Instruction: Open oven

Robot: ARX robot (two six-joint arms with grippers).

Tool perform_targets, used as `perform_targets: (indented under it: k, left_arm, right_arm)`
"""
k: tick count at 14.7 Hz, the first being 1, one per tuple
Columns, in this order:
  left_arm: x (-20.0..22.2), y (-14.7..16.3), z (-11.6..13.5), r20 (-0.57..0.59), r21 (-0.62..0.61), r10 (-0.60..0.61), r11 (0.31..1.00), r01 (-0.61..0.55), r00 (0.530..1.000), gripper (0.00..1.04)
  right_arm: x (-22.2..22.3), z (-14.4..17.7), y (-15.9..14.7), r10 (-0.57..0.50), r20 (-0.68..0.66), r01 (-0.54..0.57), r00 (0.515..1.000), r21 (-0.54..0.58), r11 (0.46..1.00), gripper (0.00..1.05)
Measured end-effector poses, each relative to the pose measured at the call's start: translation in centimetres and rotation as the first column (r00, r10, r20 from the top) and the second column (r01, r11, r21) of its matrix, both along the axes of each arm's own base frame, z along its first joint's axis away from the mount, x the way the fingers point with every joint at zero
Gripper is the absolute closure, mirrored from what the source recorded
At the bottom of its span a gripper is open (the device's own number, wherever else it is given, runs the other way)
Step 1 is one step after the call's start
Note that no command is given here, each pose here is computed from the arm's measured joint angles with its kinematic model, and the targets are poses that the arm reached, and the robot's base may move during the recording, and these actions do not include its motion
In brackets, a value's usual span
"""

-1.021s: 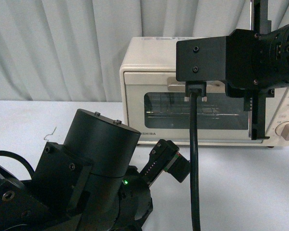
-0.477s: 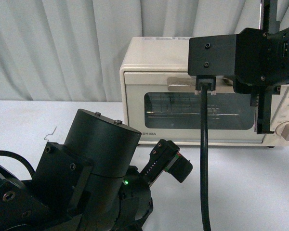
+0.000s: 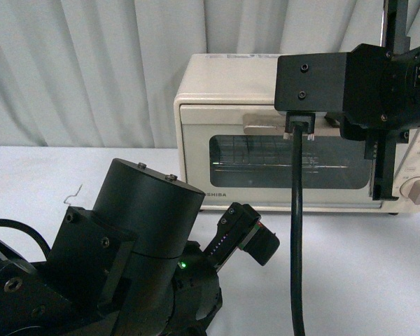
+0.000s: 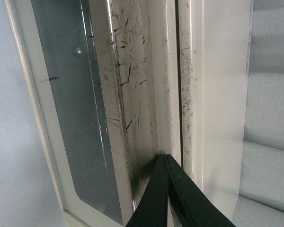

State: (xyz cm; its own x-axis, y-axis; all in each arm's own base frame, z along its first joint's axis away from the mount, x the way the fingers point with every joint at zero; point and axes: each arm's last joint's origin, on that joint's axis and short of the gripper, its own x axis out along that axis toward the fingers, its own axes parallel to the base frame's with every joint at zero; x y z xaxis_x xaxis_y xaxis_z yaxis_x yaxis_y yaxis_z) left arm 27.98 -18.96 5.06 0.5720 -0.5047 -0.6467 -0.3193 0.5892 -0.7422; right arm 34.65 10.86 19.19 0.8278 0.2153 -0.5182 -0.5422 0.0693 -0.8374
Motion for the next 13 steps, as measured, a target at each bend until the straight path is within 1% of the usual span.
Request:
perform_targets:
  k: [4,8,9,12,13]
  left_arm:
    - [0.0,0.0,0.0,0.000,0.000,0.000,1.000,0.000,1.000,0.07]
    - [0.0,0.0,0.0,0.000,0.000,0.000,1.000,0.000,1.000,0.07]
    - [0.0,0.0,0.0,0.000,0.001,0.001,1.000,-0.001,1.000,0.07]
    - [0.0,0.0,0.0,0.000,0.002,0.002,1.000,-0.002,1.000,0.07]
    - [0.0,0.0,0.0,0.000,0.001,0.001,1.000,-0.001,1.000,0.07]
  right_arm:
    - [-0.7,0.1,-0.1,-0.007,-0.047,0.008,0.999,0.019,1.000,1.03]
    - [-1.9,0.2,0.0,-0.022,-0.134,0.031,0.991,0.068,0.997,1.03]
    - [-3.0,0.3,-0.1,-0.021,-0.207,0.034,0.978,0.058,0.998,1.03]
    - [-4.1,0.2,0.0,-0.013,-0.289,0.033,0.957,0.064,0.997,1.03]
    - [-4.6,0.1,0.1,-0.006,-0.336,0.031,0.942,0.067,0.997,1.03]
